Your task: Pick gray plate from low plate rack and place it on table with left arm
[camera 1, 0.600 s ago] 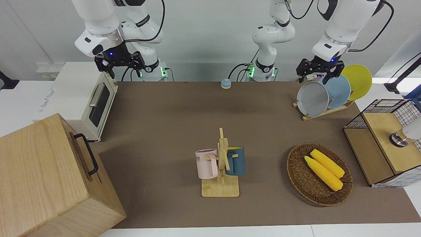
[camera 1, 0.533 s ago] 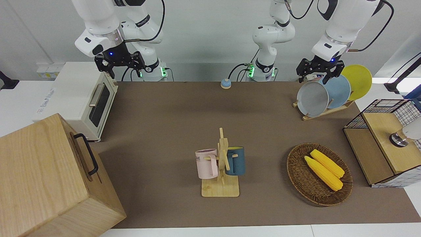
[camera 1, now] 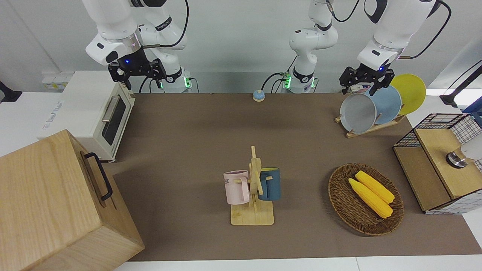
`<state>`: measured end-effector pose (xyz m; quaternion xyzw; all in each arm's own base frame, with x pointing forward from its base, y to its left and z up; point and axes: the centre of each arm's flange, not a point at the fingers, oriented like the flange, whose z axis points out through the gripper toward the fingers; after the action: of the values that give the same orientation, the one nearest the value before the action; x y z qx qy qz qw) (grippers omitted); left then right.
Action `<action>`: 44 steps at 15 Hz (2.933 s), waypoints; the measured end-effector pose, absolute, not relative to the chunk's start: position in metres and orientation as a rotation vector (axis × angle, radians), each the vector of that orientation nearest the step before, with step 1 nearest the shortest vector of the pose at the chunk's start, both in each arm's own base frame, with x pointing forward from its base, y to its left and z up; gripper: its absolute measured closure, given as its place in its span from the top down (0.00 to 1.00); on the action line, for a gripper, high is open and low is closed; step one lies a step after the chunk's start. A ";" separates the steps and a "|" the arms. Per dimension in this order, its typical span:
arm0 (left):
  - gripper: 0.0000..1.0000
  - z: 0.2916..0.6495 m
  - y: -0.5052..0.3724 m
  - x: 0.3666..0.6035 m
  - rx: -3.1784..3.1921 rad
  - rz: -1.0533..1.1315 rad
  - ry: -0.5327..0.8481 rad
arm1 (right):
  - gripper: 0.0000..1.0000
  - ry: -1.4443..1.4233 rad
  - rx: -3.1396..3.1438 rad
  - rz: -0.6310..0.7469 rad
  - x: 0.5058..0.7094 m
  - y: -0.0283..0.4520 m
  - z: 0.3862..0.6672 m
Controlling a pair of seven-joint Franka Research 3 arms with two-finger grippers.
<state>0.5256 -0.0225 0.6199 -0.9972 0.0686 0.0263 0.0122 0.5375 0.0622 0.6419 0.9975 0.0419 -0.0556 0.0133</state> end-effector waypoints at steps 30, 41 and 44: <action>1.00 0.557 0.075 0.465 -3.050 0.055 0.035 | 0.99 0.131 3.107 -0.173 0.537 0.062 0.642; 1.00 0.497 0.113 0.436 -2.981 0.032 -0.122 | 0.99 0.130 3.107 -0.173 0.537 0.062 0.642; 1.00 0.477 0.112 0.433 -2.974 0.024 -0.160 | 0.99 0.130 3.107 -0.173 0.537 0.062 0.642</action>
<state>0.4333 0.1118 0.4774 -0.9952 -0.0535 0.0079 0.0813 0.5375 0.0622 0.6419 0.9975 0.0419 -0.0556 0.0133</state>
